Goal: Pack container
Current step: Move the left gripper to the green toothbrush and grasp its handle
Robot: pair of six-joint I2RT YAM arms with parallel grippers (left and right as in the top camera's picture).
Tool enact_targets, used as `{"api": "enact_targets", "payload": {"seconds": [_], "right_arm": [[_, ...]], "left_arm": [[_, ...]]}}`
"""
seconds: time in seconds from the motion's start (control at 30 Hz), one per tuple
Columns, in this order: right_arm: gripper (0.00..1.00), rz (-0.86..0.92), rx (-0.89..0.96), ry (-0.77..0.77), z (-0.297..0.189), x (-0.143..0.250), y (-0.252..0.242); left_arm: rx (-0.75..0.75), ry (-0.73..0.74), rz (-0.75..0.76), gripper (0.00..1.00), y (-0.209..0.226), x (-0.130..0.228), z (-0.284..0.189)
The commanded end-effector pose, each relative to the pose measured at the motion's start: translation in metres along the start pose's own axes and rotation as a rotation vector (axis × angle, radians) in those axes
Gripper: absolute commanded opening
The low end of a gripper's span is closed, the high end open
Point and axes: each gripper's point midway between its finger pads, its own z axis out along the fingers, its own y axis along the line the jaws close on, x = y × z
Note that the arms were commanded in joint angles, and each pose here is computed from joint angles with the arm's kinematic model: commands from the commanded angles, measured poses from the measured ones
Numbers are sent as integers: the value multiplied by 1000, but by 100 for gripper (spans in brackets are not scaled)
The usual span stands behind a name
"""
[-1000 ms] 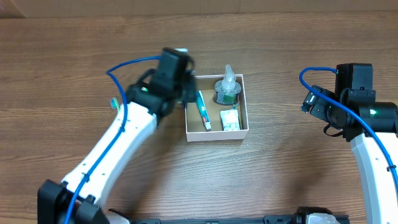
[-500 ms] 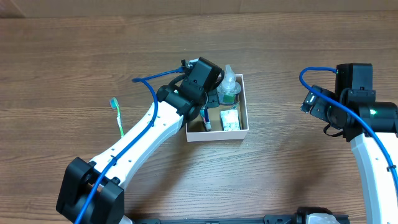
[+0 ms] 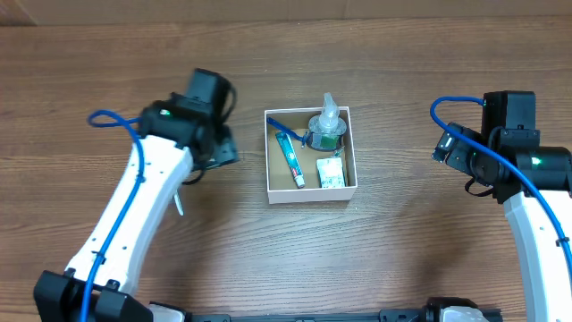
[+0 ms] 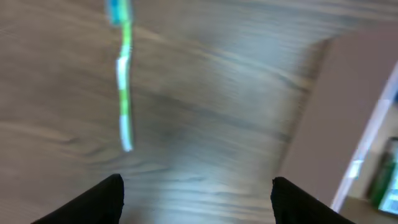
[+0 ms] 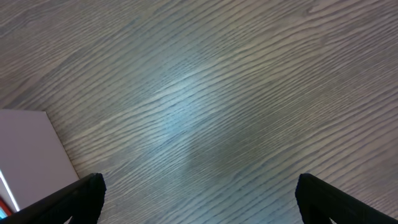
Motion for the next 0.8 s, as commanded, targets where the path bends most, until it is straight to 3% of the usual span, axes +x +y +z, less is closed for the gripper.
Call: {"api": "enact_targets", "payload": {"seconds": [0.0,0.5,0.77], "right_arm": [[100,9,-5,-31,-7,-8,0],[100,9,-5,-31,-7,-8,0],[100,9,-5,-31,-7,-8,0]], "left_arm": [[-34,3,25,74,22,-6,-5],[-129,-2,-36,77,59,-14,6],[-109,67,-136,76,84,12,77]]}}
